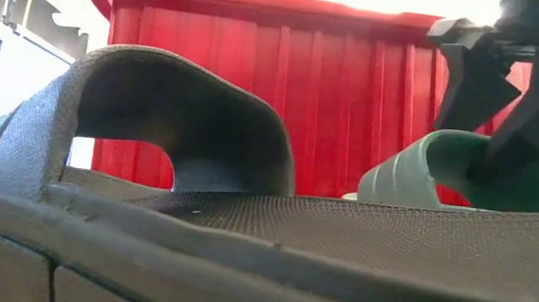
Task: Pick and place slides into bin
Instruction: Put the green slipper into the red bin
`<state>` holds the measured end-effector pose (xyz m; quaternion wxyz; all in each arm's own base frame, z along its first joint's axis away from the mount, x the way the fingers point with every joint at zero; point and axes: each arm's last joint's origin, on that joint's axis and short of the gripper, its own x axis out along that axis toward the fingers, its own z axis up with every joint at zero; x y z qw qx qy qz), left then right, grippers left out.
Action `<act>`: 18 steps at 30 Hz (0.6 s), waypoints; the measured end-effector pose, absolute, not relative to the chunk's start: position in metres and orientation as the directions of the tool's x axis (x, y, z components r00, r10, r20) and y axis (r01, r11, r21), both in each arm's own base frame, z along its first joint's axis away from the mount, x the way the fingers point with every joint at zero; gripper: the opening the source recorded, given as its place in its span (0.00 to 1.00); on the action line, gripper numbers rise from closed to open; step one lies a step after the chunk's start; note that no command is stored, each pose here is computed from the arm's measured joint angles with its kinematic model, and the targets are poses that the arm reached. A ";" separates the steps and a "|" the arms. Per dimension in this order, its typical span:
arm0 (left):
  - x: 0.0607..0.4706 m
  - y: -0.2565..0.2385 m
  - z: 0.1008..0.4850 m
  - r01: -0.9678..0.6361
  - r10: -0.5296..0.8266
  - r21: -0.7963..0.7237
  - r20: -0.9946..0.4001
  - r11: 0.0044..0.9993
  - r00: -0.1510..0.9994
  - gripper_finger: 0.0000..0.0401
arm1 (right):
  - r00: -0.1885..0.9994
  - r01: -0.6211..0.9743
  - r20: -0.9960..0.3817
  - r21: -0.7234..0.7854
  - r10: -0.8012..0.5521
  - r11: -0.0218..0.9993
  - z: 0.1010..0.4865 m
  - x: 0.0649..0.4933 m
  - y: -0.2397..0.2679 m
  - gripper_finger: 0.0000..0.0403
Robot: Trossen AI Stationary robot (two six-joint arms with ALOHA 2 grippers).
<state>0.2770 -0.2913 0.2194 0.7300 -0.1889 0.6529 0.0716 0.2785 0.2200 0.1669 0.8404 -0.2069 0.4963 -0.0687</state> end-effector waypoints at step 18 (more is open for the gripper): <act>0.280 -0.292 0.220 -0.353 -0.128 -0.191 -0.973 0.916 0.194 0.12 | 0.350 -0.085 -0.936 -0.064 -0.030 0.994 0.176 0.300 0.211 0.04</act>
